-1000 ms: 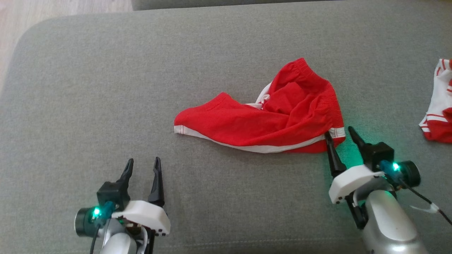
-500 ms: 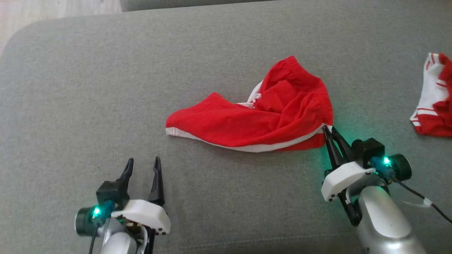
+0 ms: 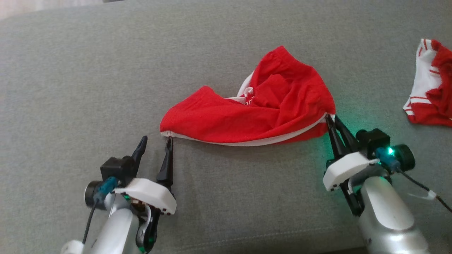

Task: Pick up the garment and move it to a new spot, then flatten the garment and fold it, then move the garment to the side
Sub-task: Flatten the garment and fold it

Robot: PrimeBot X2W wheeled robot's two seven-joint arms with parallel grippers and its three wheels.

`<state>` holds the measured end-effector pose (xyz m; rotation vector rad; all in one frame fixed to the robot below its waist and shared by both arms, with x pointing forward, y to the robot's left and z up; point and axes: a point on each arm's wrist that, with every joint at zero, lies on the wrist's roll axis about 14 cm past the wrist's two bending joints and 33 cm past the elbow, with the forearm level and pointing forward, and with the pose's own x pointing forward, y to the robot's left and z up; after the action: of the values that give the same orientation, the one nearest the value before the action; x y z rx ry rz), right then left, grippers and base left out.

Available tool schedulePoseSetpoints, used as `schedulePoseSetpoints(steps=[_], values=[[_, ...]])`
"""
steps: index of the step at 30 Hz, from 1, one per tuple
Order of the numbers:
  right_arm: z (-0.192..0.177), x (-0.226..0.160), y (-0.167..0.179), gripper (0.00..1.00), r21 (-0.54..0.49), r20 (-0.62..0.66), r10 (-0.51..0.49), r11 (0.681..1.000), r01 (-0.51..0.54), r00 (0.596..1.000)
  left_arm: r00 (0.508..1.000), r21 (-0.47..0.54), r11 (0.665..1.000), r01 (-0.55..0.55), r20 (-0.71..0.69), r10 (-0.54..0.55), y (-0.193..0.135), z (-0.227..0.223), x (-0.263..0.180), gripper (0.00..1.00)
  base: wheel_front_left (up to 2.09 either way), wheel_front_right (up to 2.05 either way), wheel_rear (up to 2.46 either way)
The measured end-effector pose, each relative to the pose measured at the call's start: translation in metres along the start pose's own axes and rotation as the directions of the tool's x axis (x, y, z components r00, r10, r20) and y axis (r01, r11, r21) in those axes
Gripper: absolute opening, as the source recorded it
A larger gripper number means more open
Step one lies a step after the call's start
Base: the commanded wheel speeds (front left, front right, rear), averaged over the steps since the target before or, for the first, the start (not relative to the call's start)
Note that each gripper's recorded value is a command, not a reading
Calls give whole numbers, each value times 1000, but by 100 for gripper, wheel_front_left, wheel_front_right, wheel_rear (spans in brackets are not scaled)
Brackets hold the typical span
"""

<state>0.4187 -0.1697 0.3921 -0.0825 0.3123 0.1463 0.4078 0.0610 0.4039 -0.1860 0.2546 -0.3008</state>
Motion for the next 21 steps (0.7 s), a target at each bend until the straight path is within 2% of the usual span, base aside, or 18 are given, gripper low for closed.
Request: schedulePoseSetpoints(steps=[7, 17, 18, 20, 21], values=[[-1, 2, -11, 0, -2, -2, -27, 1000, 27, 1000, 994, -35, 996, 83, -66, -86, -11, -20, 12, 100, 0, 0, 0], [2, 10, -15, 0, -6, 7, -30, 1000, 30, 1000, 990, -49, 992, 113, -74, -116, -13, -23, 23, 100, 0, 0, 0], [2, 10, -15, 0, -6, 7, -30, 1000, 30, 1000, 990, -49, 992, 115, -77, -119, -14, -24, 23, 91, 0, 0, 0], [2, 11, -14, 0, -6, 7, -30, 1000, 30, 1000, 989, -49, 992, 117, -81, -121, -14, -26, 23, 45, 0, 0, 0], [2, 11, -14, 0, -6, 7, -30, 1000, 30, 1000, 988, -50, 991, 122, -84, -126, -15, -27, 23, 29, 0, 0, 0]])
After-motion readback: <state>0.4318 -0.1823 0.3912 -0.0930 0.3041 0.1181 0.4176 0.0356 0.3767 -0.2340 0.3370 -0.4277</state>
